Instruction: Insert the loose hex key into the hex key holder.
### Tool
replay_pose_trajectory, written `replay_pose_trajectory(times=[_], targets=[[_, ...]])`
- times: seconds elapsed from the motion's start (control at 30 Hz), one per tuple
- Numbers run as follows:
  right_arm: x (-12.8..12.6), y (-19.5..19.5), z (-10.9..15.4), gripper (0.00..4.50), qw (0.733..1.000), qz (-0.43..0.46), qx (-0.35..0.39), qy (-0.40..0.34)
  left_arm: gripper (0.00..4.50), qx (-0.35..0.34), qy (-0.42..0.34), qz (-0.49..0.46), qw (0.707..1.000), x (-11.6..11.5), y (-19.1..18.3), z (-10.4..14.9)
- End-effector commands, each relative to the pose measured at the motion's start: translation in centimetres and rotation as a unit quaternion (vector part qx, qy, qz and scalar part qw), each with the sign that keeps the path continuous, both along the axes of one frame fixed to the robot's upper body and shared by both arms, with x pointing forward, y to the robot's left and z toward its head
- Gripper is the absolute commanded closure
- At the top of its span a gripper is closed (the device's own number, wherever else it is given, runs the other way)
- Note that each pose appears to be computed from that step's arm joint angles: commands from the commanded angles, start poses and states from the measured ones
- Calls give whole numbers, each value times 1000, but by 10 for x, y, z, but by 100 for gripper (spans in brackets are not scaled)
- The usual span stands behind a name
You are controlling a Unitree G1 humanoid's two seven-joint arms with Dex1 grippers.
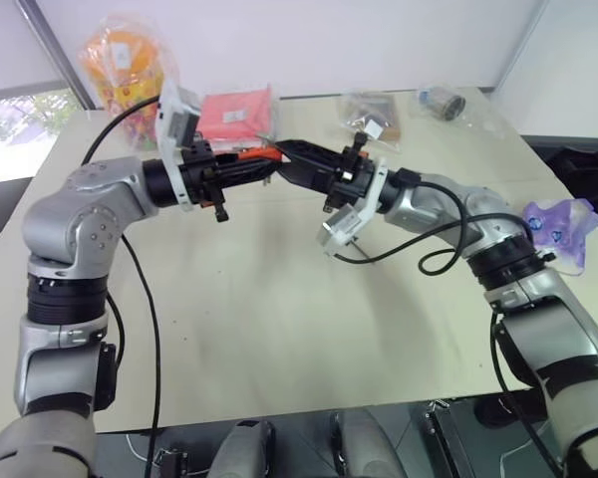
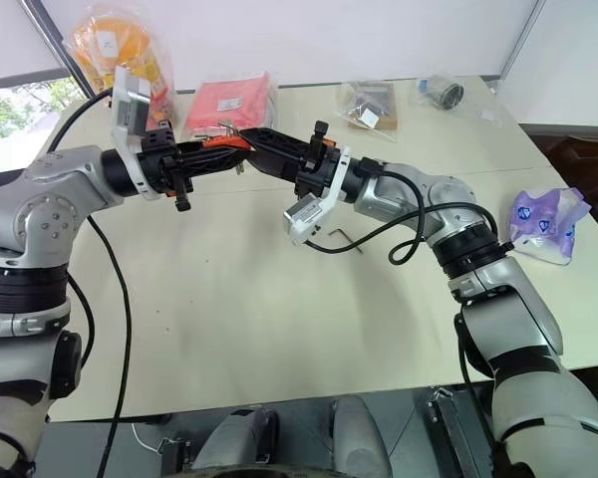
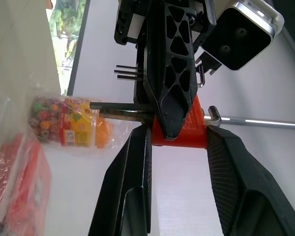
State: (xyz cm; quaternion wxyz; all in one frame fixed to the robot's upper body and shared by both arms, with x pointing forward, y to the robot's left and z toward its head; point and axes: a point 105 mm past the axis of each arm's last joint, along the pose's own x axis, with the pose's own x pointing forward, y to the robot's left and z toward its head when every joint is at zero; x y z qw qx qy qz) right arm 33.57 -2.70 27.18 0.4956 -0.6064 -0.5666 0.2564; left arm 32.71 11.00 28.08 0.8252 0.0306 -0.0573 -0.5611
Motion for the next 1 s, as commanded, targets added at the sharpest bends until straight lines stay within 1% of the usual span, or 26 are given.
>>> replay_pose_trajectory(times=[0.03,0.17,0.23,0.27,0.3,0.33,0.4,0.53,0.6,0.63,0.67,0.7,0.73,0.77,0.83,0.87,0.9,0.93,0.97,1.0], targets=[[-5,-3,12,351,1000,9,12,-16,448,-22,-14,13,1000,0,7,10],[-3,-3,8,351,1000,5,0,-3,448,-22,-14,14,1000,1,5,8],[-2,-3,6,247,1000,4,-2,8,450,-22,-14,14,1000,1,5,8],[-1,-3,6,212,1000,2,-3,12,450,-23,-14,14,1000,1,5,8],[0,-4,4,157,1000,-1,-6,15,450,-23,-14,14,1000,1,5,7],[2,-4,3,111,1000,-8,-10,20,450,-24,-14,14,1000,1,4,7],[8,-6,-6,7,998,-23,-28,44,450,-26,-12,15,999,1,4,7],[14,-16,-22,7,994,-44,-48,88,450,-25,-15,19,999,1,5,5],[35,-36,-24,7,978,-100,-2,184,450,-16,-24,29,999,1,5,3],[49,-49,-23,7,956,-135,43,256,450,-16,-28,33,999,1,5,2],[60,-61,-23,7,929,-159,82,325,450,-14,-33,37,999,2,5,1],[69,-73,-26,7,888,-180,118,406,450,-10,-39,40,998,1,4,-1],[72,-79,-30,7,856,-187,137,462,450,-7,-43,42,998,1,3,-2],[74,-86,-36,7,812,-198,145,530,450,-9,-43,43,998,0,2,-3],[63,-90,-49,7,736,-194,136,635,450,-14,-43,46,998,0,1,-5],[58,-91,-54,7,694,-194,138,679,450,-16,-42,47,998,0,0,-7],[53,-92,-59,7,660,-199,141,711,450,-16,-42,48,998,0,-1,-9],[50,-93,-64,7,633,-207,145,732,450,-16,-42,49,998,-1,-2,-10],[47,-94,-71,7,614,-223,141,744,450,-16,-42,49,998,-1,-3,-11],[43,-95,-78,7,603,-240,131,750,450,-16,-42,50,998,-1,-3,-12]])
